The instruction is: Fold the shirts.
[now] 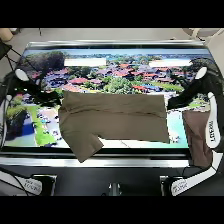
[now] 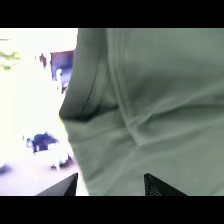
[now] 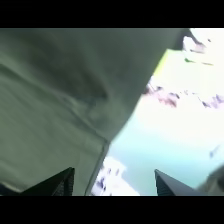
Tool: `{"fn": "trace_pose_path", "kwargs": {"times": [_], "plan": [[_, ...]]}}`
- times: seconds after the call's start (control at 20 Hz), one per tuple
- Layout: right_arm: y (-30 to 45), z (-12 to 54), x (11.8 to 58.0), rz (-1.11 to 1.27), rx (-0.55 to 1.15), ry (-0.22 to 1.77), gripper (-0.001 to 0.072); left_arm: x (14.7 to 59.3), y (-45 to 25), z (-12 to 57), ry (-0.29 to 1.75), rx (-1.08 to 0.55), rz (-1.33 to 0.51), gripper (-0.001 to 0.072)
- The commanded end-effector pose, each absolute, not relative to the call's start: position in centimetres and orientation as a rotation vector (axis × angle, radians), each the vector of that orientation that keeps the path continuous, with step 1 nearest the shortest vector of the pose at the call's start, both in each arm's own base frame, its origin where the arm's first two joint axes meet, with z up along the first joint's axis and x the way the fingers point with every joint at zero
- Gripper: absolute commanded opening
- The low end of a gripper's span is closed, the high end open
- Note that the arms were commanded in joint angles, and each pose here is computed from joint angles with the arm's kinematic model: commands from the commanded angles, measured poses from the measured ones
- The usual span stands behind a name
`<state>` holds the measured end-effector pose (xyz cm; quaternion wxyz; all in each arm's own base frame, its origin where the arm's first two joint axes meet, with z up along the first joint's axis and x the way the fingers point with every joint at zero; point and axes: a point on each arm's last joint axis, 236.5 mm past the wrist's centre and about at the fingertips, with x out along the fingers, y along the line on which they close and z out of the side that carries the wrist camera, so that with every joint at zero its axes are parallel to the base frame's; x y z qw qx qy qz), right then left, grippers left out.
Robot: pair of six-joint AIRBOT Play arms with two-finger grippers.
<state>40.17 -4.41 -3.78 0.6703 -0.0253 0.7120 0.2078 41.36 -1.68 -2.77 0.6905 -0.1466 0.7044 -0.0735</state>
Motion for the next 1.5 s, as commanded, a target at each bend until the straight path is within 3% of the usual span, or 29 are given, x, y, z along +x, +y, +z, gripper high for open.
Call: {"fn": "trace_pose_path", "kwargs": {"times": [0.0,0.2,0.35,0.5,0.75,0.8,0.9,0.95,1.1,1.3,1.35,1.4,1.45], "plan": [[-6.1,-2.8,35.6,0.458,0.019,1.662,0.0526,36.5,-0.7,-1.7,1.628,-0.347,-0.168,0.0518],[-4.5,-6.1,29.8,0.473,0.045,1.657,0.0525,26.7,-5.2,-6.9,1.659,-0.471,-0.231,0.0517],[-3.9,-6.6,28.9,0.455,0.049,1.62,0.0524,22.1,-6.1,-9.4,1.681,-0.506,-0.201,0.0512],[-3.9,-6.6,28.8,0.456,0.049,1.624,0.0527,21.0,-8.2,-10.4,1.688,-0.567,-0.227,0.0511],[-3.5,-7.5,27.9,0.462,0.063,1.645,0.0541,22.1,-10.2,-11.7,1.643,-0.533,-0.214,0.05],[-3.1,-8.1,27.2,0.469,0.081,1.66,0.0548,22.2,-10.3,-12.0,1.643,-0.54,-0.198,0.0448],[-1.7,-8.8,26.2,0.517,0.128,1.664,0.0562,22.5,-10.3,-12.3,1.638,-0.546,-0.183,0.0189],[-1.0,-9.1,26.0,0.533,0.151,1.654,0.063,22.5,-10.2,-12.2,1.636,-0.545,-0.184,0.0022],[-0.1,-10.8,26.3,0.49,0.213,1.614,0.064,22.5,-10.1,-12.3,1.636,-0.536,-0.184,0.0024],[0.5,-12.0,25.2,0.462,0.273,1.652,0.0596,22.6,-10.1,-12.1,1.628,-0.534,-0.186,0.0024],[0.8,-12.1,25.0,0.464,0.292,1.656,0.0497,22.7,-10.1,-12.1,1.625,-0.534,-0.186,0.0024],[1.1,-12.0,25.0,0.47,0.308,1.653,0.0343,22.9,-10.1,-12.0,1.62,-0.533,-0.187,0.0024],[1.3,-11.9,25.1,0.473,0.317,1.647,0.0075,23.2,-10.1,-11.7,1.609,-0.528,-0.193,0.0023]]}}
